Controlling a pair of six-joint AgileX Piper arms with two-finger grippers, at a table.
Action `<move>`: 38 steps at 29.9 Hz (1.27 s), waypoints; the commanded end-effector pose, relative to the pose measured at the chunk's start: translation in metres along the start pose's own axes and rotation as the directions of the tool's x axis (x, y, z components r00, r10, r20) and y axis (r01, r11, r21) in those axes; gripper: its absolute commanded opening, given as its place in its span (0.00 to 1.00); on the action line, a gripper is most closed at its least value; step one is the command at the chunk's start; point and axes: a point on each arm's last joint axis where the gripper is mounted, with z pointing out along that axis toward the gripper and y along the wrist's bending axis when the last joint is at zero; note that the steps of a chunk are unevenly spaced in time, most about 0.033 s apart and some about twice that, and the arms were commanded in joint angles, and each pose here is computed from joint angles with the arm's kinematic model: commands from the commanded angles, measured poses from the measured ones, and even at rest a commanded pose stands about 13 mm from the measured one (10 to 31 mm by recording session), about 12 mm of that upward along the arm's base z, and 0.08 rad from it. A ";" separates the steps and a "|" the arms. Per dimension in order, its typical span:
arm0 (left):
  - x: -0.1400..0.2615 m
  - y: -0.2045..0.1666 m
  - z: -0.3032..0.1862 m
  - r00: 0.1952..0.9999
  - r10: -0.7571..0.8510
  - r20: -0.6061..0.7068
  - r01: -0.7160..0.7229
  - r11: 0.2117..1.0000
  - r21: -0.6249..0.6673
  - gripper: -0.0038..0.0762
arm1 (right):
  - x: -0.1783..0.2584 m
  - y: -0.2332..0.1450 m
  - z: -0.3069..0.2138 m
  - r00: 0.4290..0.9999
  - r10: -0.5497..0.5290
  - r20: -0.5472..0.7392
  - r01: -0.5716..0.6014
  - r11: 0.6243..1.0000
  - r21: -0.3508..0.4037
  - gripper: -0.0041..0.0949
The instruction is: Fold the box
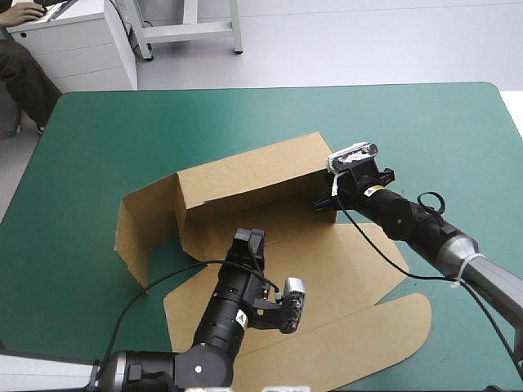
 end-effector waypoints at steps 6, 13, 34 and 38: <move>0.004 0.090 -0.014 0.967 -0.254 0.024 0.235 0.922 0.307 0.06 | -0.012 -0.025 -0.011 0.998 0.058 -0.015 -0.058 0.998 0.018 0.02; 0.072 0.192 -0.002 0.701 -0.707 -0.094 0.701 0.657 0.278 0.06 | -0.007 -0.042 -0.015 0.987 0.131 -0.094 -0.130 0.991 0.012 0.02; 0.321 0.161 0.003 -0.420 -0.897 -0.135 0.899 -0.391 -0.198 0.06 | -0.022 -0.048 -0.030 0.943 0.165 -0.289 -0.172 0.985 0.002 0.03; 0.336 0.124 0.014 -0.505 -0.851 -0.144 0.851 -0.463 -0.249 0.06 | -0.021 -0.048 -0.030 0.939 0.167 -0.300 -0.174 0.985 0.002 0.03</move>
